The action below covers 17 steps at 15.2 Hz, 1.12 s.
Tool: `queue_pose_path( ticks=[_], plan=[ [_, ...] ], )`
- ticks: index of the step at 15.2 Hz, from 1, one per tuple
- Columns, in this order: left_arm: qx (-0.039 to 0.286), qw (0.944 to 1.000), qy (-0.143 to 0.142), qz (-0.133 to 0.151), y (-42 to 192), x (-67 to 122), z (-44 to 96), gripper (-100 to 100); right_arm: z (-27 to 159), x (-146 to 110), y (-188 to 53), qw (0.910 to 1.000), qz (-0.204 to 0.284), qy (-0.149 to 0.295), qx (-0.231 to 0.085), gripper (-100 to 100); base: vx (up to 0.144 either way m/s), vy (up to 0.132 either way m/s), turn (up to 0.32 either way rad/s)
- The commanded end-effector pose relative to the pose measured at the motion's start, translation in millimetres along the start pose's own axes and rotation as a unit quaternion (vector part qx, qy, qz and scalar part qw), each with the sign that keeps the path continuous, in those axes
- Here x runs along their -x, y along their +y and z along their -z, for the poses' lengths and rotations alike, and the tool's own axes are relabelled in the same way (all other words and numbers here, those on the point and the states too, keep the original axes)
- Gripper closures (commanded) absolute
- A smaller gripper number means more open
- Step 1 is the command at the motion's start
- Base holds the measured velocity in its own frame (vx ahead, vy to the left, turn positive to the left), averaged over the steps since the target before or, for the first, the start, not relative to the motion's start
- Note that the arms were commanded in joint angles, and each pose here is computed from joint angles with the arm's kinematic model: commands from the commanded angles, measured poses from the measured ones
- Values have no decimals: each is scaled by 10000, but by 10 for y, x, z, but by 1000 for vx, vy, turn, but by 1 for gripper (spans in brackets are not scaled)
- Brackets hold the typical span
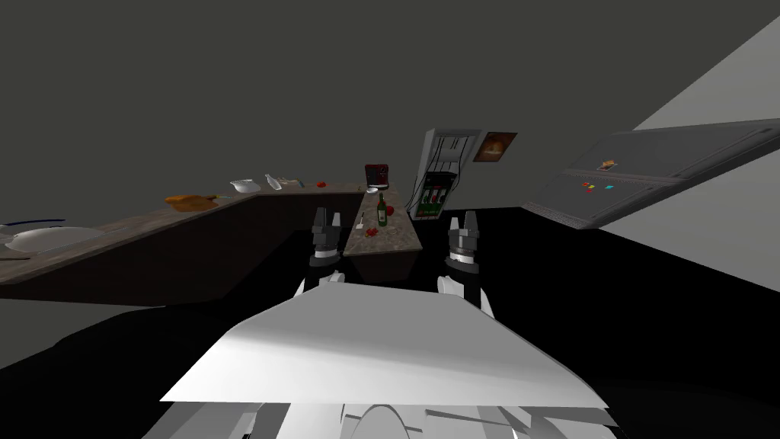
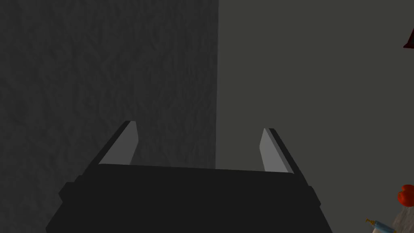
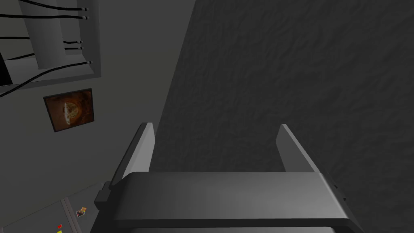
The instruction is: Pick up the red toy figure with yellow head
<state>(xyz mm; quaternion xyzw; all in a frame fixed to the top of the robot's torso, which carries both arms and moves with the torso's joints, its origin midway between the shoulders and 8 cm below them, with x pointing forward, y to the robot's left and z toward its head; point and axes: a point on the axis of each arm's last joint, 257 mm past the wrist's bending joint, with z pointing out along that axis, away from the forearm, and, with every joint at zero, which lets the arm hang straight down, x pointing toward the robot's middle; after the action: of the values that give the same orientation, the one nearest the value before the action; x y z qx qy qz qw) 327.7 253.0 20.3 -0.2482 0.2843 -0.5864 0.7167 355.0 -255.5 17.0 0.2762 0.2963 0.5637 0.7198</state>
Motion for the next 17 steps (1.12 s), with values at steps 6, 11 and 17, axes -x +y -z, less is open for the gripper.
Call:
queue_pose_path(
  ticks=[6, 11, 17],
  plan=[
    [474, 9975, 417, 303, 420, -98, 85, -100, 0, 0, 0, 10000, 0, 0, 0, 0, 10, -31, 15],
    [909, 9928, 443, 634, 790, -107, 165, -100, 0, 0, 0, 10000, -1, 0, 0, 0, 19, -63, 22],
    [1422, 9837, 364, 1039, 1220, -104, 280, -100, 0, 0, 0, 10000, 0, 0, 0, 0, 15, -47, 20]
  ],
)
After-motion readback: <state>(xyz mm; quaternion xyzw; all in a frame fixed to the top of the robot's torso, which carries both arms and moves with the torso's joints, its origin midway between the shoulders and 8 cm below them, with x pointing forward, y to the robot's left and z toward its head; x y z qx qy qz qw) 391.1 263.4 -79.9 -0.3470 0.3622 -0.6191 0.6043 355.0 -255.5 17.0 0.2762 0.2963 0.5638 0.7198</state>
